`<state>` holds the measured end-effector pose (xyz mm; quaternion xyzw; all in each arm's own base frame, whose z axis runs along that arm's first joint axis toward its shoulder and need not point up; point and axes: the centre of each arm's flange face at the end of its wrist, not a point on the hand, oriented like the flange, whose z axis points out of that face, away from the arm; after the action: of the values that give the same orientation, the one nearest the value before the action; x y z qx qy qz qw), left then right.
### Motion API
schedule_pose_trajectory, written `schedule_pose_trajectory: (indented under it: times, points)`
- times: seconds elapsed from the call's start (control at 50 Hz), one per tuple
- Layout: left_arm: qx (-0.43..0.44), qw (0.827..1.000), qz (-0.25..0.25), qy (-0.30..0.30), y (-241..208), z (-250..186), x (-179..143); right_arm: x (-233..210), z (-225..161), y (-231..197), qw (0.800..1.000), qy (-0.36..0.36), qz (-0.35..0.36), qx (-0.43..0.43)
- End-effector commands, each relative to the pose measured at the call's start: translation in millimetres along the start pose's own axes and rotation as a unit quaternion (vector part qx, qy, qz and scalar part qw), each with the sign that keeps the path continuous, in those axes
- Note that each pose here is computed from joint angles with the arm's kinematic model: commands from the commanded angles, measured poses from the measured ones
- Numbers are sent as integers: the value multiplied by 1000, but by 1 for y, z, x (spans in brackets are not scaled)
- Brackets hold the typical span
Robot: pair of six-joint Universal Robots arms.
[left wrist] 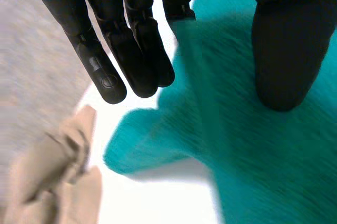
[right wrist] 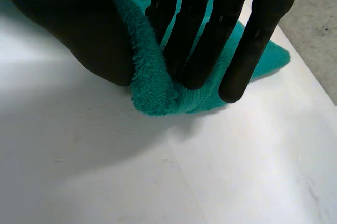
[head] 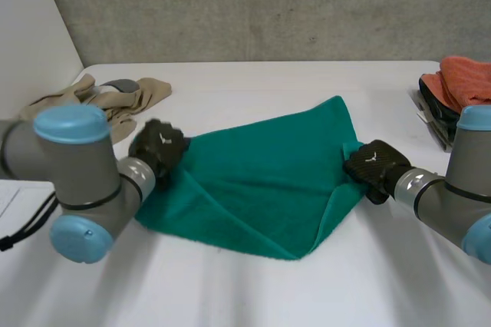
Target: Fold the laundry.
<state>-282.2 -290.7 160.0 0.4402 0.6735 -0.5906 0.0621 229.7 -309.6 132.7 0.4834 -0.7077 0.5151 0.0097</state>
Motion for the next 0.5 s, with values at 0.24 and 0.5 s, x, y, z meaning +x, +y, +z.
schedule_pose_trajectory:
  times: [0.24, 0.5]
  points:
    - [-29, 999, -25, 27, 14, -23, 10, 3, -9, -9, 1000, 5, -5, 7]
    - [-50, 998, -30, 37, 41, 5, 23, 1, -10, -7, 1000, 2, -3, 4]
